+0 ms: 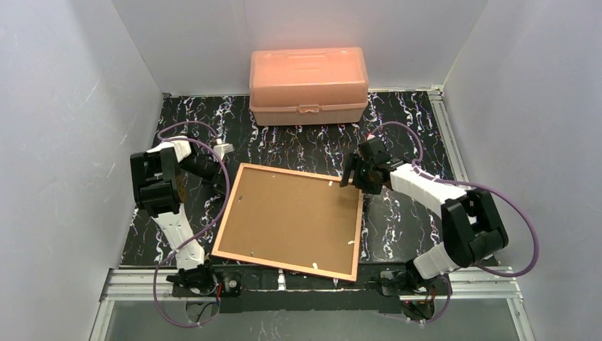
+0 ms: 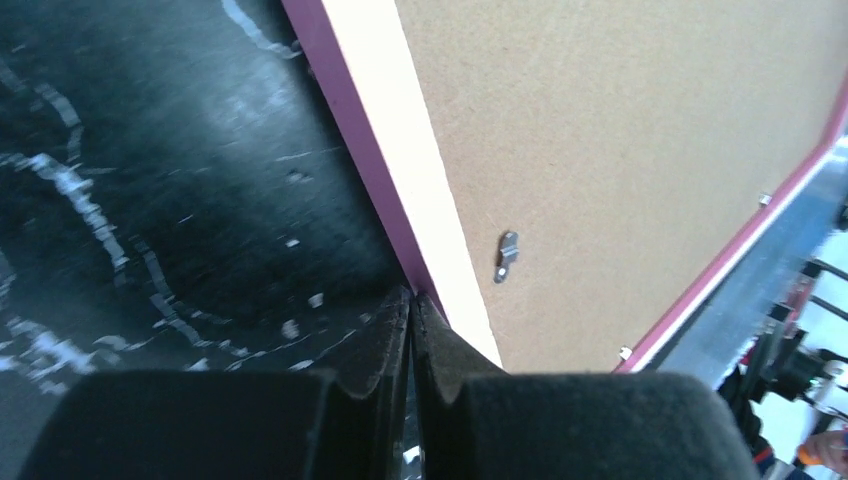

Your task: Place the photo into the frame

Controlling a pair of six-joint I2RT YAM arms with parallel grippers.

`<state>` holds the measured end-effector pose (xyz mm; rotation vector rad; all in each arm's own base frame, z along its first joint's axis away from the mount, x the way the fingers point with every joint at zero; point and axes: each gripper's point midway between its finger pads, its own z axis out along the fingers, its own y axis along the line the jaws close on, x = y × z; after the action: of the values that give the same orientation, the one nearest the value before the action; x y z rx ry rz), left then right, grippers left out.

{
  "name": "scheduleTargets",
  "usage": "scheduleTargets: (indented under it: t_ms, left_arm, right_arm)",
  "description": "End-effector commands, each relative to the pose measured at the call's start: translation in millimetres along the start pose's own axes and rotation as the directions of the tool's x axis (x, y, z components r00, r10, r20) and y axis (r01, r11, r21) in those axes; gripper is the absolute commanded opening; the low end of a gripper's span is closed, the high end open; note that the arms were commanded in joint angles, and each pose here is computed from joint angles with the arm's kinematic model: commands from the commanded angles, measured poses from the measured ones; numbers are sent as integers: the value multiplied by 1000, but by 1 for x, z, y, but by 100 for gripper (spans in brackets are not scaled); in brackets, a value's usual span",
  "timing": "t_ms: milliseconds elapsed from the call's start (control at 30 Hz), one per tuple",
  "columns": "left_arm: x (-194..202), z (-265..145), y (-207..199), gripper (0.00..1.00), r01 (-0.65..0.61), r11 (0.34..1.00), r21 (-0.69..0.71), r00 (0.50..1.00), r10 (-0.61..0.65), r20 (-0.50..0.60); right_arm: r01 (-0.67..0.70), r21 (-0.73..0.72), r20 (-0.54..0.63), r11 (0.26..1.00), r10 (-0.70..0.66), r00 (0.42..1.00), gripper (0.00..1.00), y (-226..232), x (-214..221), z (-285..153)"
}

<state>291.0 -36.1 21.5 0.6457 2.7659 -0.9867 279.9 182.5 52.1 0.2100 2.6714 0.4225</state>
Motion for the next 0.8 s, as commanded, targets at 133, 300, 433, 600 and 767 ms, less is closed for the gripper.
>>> scheduleTargets:
  t_ms: [133,300,433,600,767]
  left_arm:
    - [-19,-14,-41,5,51,988,144,997,-60,56]
    - [-10,-36,-50,17,108,975,193,990,-123,64]
    - [4,-25,-58,22,137,963,234,987,-152,45]
    - [18,-11,-52,24,171,956,240,984,-179,8]
    - [19,-7,-47,23,174,957,231,984,-180,4]
  right_arm:
    - [101,-211,238,972,-49,970,88,97,-48,-53]
    - [156,-426,205,891,-73,976,90,195,-5,-50]
    - [193,-529,174,827,-117,978,89,260,27,-30]
    - [167,-632,135,757,-105,985,88,312,44,-15]
    - [136,-678,87,722,-105,991,87,339,60,1]
